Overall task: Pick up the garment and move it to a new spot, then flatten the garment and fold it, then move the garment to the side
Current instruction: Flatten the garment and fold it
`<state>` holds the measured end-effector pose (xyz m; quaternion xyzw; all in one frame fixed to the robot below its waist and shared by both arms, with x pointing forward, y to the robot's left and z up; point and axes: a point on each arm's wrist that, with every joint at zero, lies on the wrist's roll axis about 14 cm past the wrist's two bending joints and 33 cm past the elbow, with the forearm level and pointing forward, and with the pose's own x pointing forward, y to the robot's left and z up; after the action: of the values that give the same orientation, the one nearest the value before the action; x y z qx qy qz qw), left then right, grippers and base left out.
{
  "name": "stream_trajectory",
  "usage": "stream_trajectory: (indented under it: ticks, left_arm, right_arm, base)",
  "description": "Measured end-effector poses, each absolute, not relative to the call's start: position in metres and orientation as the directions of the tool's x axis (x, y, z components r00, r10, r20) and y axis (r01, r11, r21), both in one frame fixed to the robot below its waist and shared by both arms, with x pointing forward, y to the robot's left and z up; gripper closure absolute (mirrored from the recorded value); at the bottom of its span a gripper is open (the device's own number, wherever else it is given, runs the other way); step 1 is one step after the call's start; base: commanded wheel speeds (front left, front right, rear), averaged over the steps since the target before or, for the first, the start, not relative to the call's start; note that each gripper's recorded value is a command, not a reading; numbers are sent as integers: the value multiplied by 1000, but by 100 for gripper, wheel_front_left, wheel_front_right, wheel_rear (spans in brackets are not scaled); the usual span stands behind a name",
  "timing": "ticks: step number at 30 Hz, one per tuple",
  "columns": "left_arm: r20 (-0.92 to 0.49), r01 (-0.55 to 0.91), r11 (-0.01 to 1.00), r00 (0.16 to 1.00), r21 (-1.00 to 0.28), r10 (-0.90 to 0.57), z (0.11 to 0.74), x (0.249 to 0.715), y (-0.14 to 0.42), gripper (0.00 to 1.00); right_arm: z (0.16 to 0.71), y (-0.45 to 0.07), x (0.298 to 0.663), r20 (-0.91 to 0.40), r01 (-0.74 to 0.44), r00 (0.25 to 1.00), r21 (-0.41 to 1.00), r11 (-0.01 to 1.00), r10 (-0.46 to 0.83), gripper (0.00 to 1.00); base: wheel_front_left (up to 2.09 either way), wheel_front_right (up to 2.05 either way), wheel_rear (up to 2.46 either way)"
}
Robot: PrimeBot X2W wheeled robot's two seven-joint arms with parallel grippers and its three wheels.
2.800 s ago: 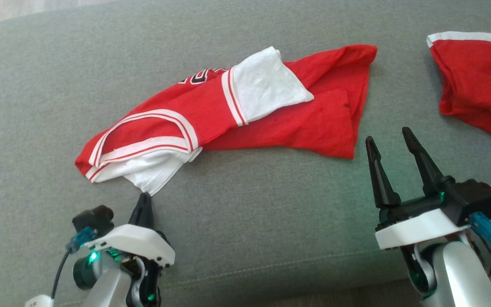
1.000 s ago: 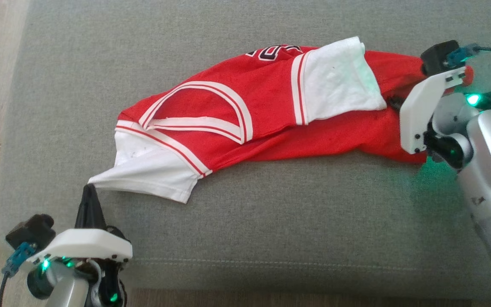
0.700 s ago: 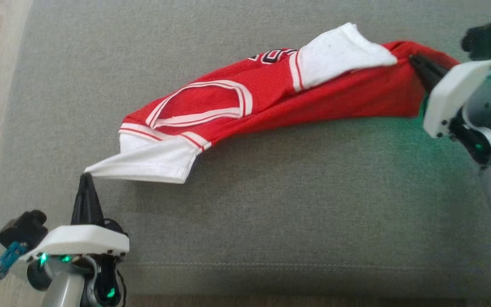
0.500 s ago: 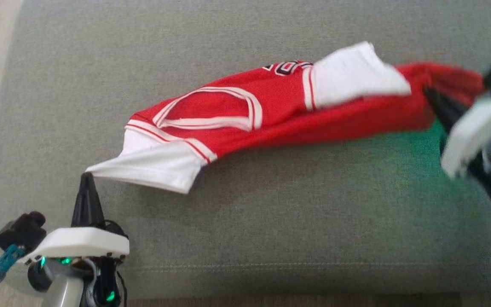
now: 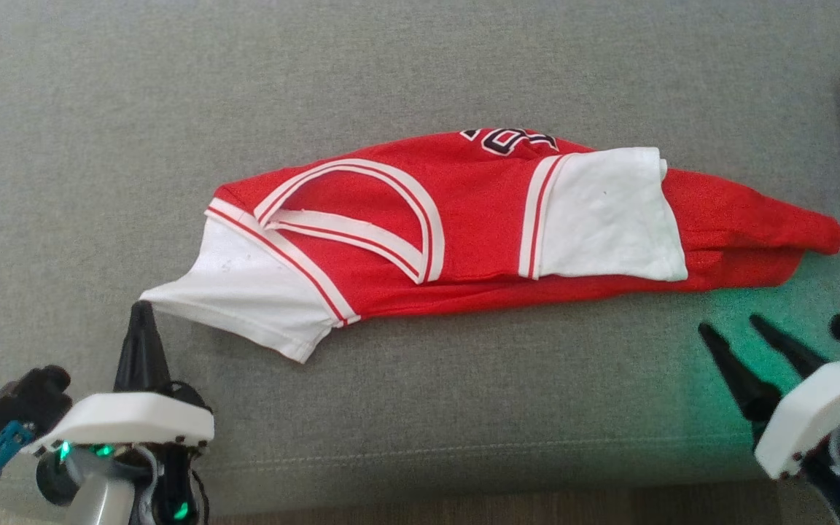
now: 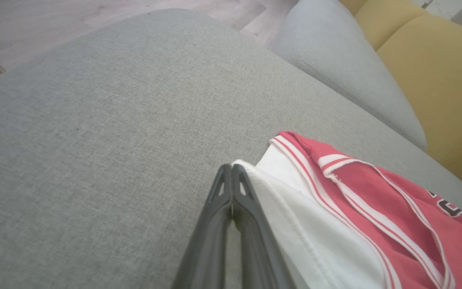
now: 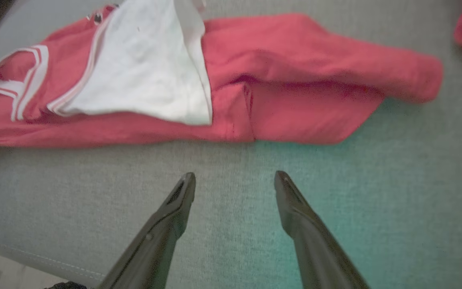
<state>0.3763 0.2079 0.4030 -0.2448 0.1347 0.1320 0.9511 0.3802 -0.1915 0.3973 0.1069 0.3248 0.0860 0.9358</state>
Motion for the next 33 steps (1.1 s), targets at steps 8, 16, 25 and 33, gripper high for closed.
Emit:
stream_trajectory:
  ticks: [8,16,25,33]
  left_arm:
    - [-333,-310,855,927,-416,175,398,381,205,100]
    - [-316,-300,862,932,-408,175,403,383,205,100]
    - [-332,-326,857,923,-399,196,398,377,211,100]
    - [-325,-318,857,926,-406,190,399,377,210,100]
  right_arm:
    - [415,-187,401,-522,-108,828,211,972,205,0]
    - [397,-180,428,-545,-141,816,139,980,194,0]
    - [381,-173,436,-568,-184,796,105,977,211,100]
    - [409,-176,443,-482,-199,850,78,977,212,100]
  base:
    - [0,0,0]
    - [0,0,0]
    - [0,0,0]
    - [0,0,0]
